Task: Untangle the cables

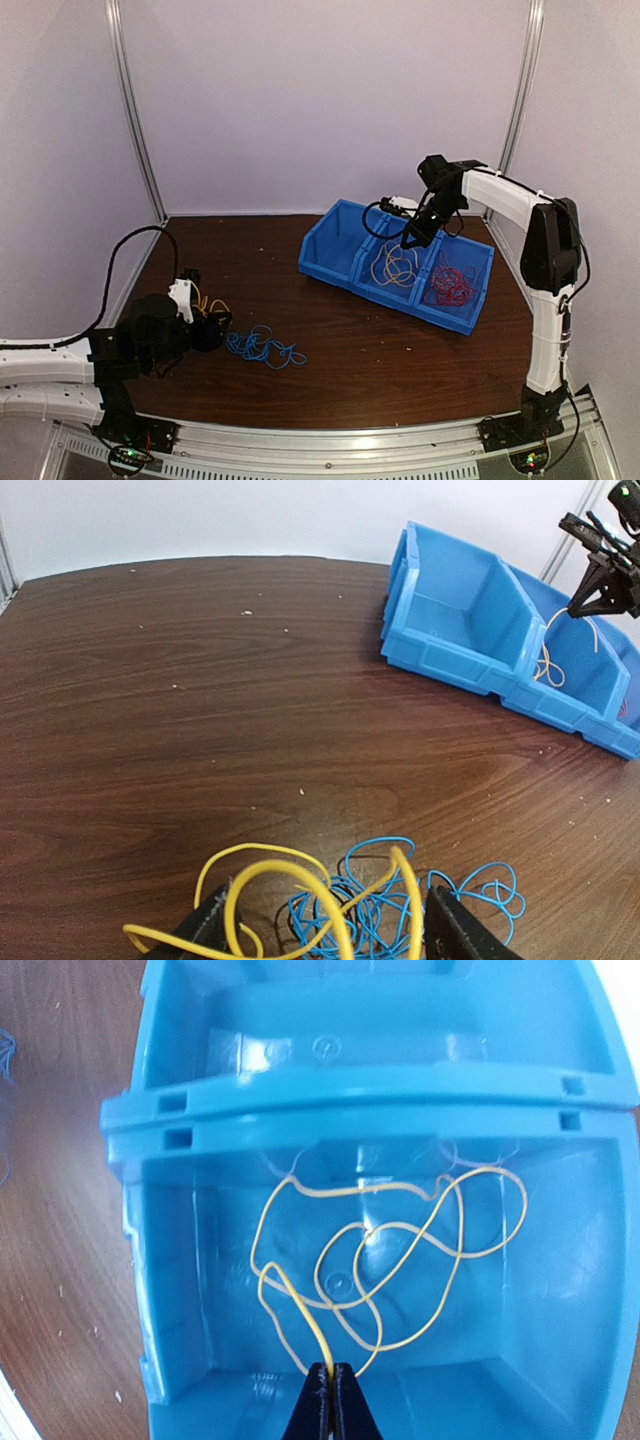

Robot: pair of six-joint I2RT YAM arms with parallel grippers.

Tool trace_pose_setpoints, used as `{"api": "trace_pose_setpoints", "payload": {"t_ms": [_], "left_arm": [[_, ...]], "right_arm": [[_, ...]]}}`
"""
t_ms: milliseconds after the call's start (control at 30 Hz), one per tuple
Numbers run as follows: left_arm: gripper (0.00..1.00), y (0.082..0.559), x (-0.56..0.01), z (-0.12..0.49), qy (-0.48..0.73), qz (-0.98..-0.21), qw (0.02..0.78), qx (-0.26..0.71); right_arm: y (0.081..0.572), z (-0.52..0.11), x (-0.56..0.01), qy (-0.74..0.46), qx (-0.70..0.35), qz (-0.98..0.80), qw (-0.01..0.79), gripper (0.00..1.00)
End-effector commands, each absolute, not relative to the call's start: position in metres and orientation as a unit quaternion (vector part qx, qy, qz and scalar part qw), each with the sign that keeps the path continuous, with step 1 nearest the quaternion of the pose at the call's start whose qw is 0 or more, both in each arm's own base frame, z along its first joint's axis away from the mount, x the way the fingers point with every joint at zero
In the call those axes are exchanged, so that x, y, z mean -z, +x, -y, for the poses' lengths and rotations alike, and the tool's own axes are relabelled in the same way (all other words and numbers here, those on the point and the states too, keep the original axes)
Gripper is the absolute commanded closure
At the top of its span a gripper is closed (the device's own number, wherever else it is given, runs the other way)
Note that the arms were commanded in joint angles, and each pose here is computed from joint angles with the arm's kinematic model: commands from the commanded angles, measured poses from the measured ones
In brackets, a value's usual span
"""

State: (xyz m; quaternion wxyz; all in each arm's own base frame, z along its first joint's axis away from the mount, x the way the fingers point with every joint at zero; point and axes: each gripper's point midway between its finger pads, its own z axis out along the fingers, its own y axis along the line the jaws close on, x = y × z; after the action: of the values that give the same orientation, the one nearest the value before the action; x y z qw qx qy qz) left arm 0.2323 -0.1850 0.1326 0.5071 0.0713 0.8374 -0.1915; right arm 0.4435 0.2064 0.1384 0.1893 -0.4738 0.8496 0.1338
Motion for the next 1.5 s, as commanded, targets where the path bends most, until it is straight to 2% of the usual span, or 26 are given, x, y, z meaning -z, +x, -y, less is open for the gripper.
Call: {"api": "trace_pose_setpoints", "payload": {"t_ms": [0, 100, 167, 233, 300, 400, 500, 667, 967, 1167, 1467], "left_arm": [[0.34, 0.240, -0.148, 0.170, 0.021, -0.829, 0.530, 0.178], [0.31, 0.240, -0.147, 0.166, 0.009, -0.837, 0.520, 0.170], [0.29, 0.241, -0.148, 0.167, 0.002, -0.840, 0.513, 0.174], [0.28, 0.243, -0.149, 0.166, -0.010, -0.844, 0.507, 0.176], [0.26, 0.247, -0.147, 0.163, -0.024, -0.849, 0.497, 0.179], [0.26, 0.255, -0.145, 0.159, -0.036, -0.857, 0.481, 0.183], [0.31, 0.262, -0.148, 0.162, -0.027, -0.858, 0.480, 0.181], [0.53, 0.266, -0.166, 0.196, 0.064, -0.833, 0.501, 0.227], [0.70, 0.252, -0.182, 0.263, 0.202, -0.779, 0.486, 0.340], [0.71, 0.254, -0.185, 0.288, 0.223, -0.771, 0.475, 0.361], [0.70, 0.255, -0.177, 0.324, 0.249, -0.775, 0.455, 0.361]], "right_arm": [[0.470, -0.224, -0.134, -0.444, -0.135, -0.850, 0.250, 1.00], [0.481, -0.214, -0.116, -0.429, -0.091, -0.861, 0.257, 0.98], [0.478, -0.214, -0.120, -0.427, -0.094, -0.860, 0.263, 0.80], [0.474, -0.216, -0.139, -0.424, -0.103, -0.853, 0.286, 0.68], [0.469, -0.218, -0.158, -0.417, -0.113, -0.848, 0.306, 0.61], [0.455, -0.221, -0.183, -0.412, -0.132, -0.839, 0.330, 0.55], [0.437, -0.227, -0.201, -0.417, -0.162, -0.824, 0.348, 0.52], [0.403, -0.241, -0.225, -0.444, -0.208, -0.789, 0.371, 0.49], [0.333, -0.312, -0.255, -0.524, -0.342, -0.701, 0.343, 0.45], [0.286, -0.373, -0.267, -0.570, -0.401, -0.645, 0.314, 0.45], [0.266, -0.444, -0.285, -0.553, -0.462, -0.623, 0.304, 0.43]]}}
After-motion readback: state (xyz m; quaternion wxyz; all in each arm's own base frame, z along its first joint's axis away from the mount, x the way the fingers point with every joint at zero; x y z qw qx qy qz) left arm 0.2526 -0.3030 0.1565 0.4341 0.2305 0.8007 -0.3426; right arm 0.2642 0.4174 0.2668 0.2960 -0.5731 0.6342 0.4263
